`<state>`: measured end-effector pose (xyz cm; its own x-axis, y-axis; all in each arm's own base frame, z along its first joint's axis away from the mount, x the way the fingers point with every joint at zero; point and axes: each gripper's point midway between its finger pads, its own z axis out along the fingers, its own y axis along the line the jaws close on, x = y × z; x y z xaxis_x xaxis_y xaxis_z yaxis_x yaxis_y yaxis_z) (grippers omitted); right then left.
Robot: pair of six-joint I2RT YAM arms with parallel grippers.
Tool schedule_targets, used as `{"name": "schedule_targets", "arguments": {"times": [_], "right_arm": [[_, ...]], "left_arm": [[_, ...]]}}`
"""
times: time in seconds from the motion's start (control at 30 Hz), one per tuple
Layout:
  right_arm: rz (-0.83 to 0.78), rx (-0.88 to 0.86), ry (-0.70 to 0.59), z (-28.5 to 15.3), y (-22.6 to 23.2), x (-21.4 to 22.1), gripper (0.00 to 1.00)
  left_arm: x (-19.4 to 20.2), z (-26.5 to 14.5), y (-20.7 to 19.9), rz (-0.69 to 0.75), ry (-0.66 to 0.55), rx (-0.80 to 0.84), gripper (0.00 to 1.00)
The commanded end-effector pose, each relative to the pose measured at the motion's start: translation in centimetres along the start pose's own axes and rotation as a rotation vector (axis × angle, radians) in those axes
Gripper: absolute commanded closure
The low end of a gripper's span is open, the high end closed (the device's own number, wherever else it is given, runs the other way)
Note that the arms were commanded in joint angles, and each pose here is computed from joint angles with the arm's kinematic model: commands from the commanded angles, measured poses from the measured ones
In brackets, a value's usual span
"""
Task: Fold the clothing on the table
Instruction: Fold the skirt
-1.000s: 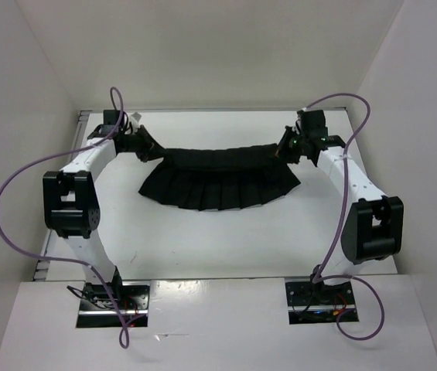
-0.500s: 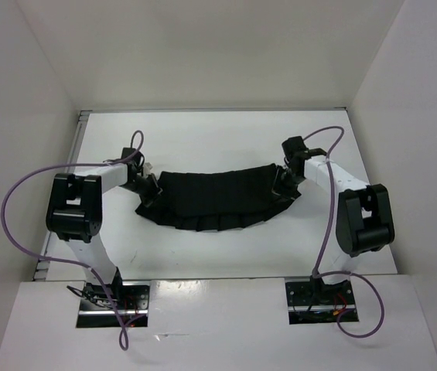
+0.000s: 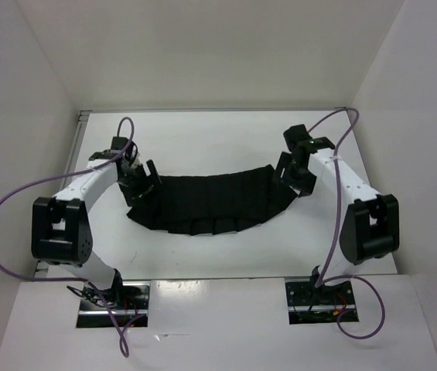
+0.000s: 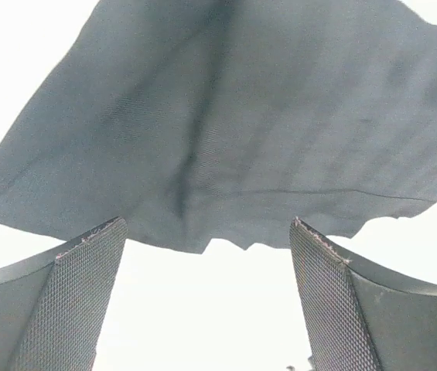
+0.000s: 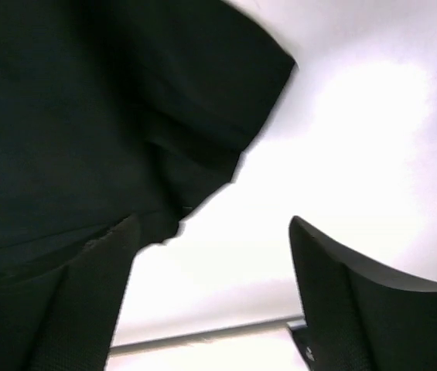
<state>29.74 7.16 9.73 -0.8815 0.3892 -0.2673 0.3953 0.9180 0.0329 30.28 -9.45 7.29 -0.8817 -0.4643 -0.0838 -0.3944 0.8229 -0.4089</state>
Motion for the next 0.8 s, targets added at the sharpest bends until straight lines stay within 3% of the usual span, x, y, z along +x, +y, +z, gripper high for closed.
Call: {"name": "schedule_targets", "arguments": {"times": [0.0, 0.07, 0.13, 0.17, 0.27, 0.37, 0.5, 0.6, 0.77], "right_arm": [[-0.019, -0.094, -0.162, -3.7, 1.4, -3.5, 0.15], [-0.043, -0.155, -0.139, -1.8, 3.1, -4.2, 0.14], [-0.091, -0.190, -0.118, -0.2, 3.8, -5.0, 0.13], [-0.106, -0.222, -0.083, 1.1, 4.8, -5.2, 0.13], [-0.160, -0.313, -0.031, 3.8, 6.4, -6.6, 0.08], [-0.202, -0.390, -0.014, 4.9, 7.5, -8.0, 0.00], [-0.219, -0.391, -0.043, 6.5, 7.2, -9.4, 0.00], [-0.235, -0.417, -0.058, 6.2, 7.3, -10.0, 0.00], [-0.245, -0.491, 0.056, 8.3, 8.0, -7.1, 0.03]], "left_arm": [[-2.8, -4.1, -2.1, 0.083, -0.162, -0.008, 0.08], [-3.7, -5.1, -4.0, 0.115, -0.208, 0.045, 0.10], [-5.0, -6.8, -6.5, 0.156, -0.276, 0.130, 0.27], [-5.3, -6.9, -7.1, 0.175, -0.289, 0.154, 0.58], [-6.2, -8.2, -10.3, 0.236, -0.335, 0.305, 1.00], [-6.1, -7.0, -12.4, 0.296, -0.311, 0.450, 1.00], [-4.0, -5.4, -14.1, 0.360, -0.185, 0.594, 1.00], [-3.6, -4.2, -13.8, 0.361, -0.156, 0.580, 1.00], [-2.6, -2.3, -13.4, 0.347, -0.105, 0.564, 1.00]]}}
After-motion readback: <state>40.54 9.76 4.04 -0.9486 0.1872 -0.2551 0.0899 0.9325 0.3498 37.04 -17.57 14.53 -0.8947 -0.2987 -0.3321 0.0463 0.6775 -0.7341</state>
